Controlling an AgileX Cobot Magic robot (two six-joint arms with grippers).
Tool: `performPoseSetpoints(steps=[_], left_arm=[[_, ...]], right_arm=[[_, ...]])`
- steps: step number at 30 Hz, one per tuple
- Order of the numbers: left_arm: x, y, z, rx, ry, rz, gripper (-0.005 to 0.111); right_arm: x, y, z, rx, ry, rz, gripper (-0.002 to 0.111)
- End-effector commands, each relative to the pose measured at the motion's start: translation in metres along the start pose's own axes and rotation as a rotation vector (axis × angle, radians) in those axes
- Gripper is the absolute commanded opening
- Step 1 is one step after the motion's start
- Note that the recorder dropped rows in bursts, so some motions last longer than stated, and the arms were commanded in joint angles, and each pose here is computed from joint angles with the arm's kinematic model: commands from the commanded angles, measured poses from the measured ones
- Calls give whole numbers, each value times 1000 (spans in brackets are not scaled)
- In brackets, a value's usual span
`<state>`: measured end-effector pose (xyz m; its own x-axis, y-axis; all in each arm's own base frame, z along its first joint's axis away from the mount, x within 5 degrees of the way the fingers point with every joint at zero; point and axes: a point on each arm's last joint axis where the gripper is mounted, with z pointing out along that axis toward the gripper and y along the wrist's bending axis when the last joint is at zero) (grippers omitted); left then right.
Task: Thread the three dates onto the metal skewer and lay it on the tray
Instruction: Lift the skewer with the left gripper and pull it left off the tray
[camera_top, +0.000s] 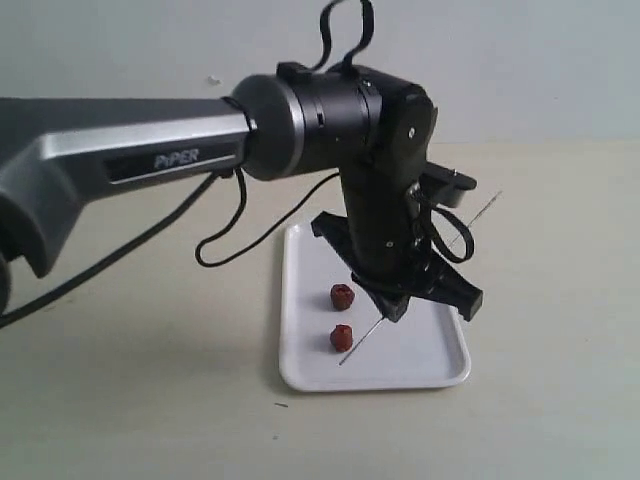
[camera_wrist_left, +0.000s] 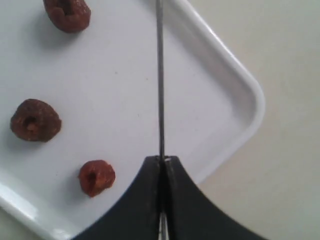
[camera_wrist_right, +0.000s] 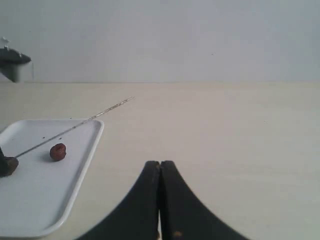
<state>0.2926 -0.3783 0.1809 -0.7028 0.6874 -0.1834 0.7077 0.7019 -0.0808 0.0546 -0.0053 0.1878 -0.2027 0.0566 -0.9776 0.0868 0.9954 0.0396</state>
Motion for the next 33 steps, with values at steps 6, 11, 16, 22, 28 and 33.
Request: performPoseSetpoints(steps=[6, 11, 16, 22, 28, 33], left_arm=[[14, -2, -30, -2, -25, 66, 0], [28, 5, -33, -8, -48, 95, 0], [48, 33, -45, -24, -47, 61, 0], [93, 93, -56, -54, -61, -5, 0], [141, 148, -67, -109, -120, -55, 0], [156, 171, -74, -130, -177, -86, 0]], right_arm=[[1, 0, 0, 5, -10, -3, 0], [1, 0, 0, 5, -10, -3, 0], [1, 0, 0, 5, -10, -3, 0], [1, 0, 0, 5, -10, -3, 0], [1, 0, 0, 5, -10, -3, 0], [1, 0, 0, 5, -10, -3, 0]])
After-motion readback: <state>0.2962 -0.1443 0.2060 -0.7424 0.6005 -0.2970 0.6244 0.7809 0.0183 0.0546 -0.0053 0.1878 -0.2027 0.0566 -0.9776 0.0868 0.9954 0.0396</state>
